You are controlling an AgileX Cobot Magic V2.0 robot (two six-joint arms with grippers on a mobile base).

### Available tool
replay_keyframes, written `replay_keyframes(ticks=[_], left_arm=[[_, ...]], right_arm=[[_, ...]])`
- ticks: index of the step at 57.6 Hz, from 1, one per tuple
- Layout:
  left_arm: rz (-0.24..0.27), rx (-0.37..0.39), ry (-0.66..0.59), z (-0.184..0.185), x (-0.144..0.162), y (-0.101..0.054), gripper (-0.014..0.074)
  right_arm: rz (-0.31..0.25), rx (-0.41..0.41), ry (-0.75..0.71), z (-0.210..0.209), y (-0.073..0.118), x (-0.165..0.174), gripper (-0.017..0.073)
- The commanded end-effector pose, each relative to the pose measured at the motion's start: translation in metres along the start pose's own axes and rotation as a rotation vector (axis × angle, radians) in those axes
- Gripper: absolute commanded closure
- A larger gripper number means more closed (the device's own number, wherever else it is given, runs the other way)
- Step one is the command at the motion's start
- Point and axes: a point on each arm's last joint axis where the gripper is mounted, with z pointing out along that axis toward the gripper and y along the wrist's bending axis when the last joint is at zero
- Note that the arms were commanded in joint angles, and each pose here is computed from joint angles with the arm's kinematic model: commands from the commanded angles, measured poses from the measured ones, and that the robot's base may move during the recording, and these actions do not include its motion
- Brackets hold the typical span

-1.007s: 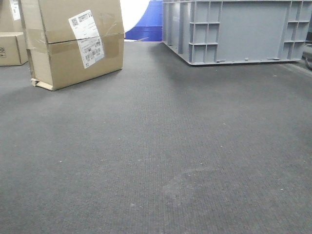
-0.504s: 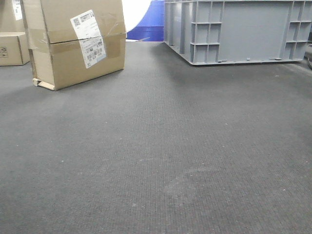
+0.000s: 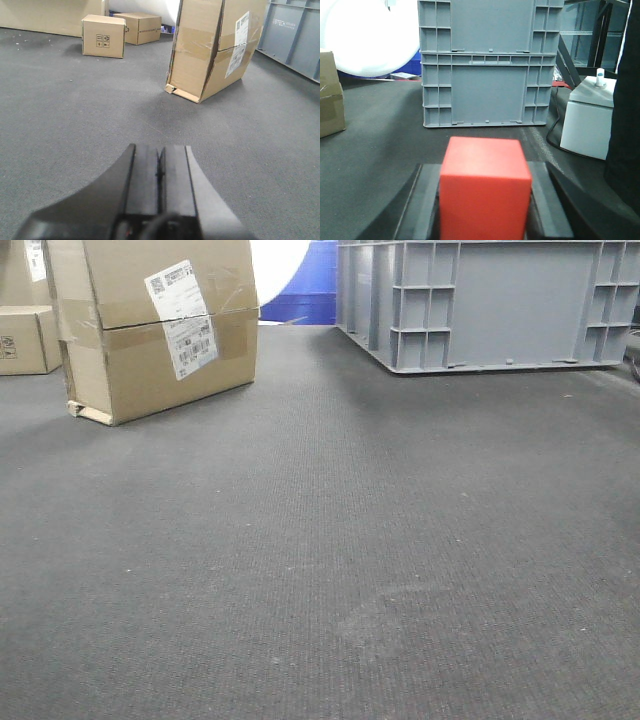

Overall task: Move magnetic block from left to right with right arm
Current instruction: 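Hold the base still at the new table with the cube gripped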

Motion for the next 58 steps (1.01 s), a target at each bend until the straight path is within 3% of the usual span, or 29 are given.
replay_keyframes(ticks=[1,15,26,43,58], left_arm=[[-0.01,-0.001,-0.084,-0.001,-0.005,0.0,0.072],[-0.01,-0.001,-0.084,-0.001,-0.005,0.0,0.072],[-0.01,-0.001,-0.084,-0.001,-0.005,0.0,0.072],[-0.01,-0.001,-0.084,-0.001,-0.005,0.0,0.072],[-0.01,-0.001,-0.084,-0.001,-0.005,0.0,0.072]], right_arm=[[-0.01,-0.001,-0.122,-0.001,0.0,-0.019,0.0263],[-0.007,-0.002,-0.119,0.0,0.001,-0.025,0.0263],[-0.007,-0.003,0.044,0.017,0.002,-0.041,0.0263],[0.012,-0.007,0.251,0.056,0.004,-0.037,0.0263],[-0.006,-0.11,0.489,0.085,0.02,-0.008,0.0263]])
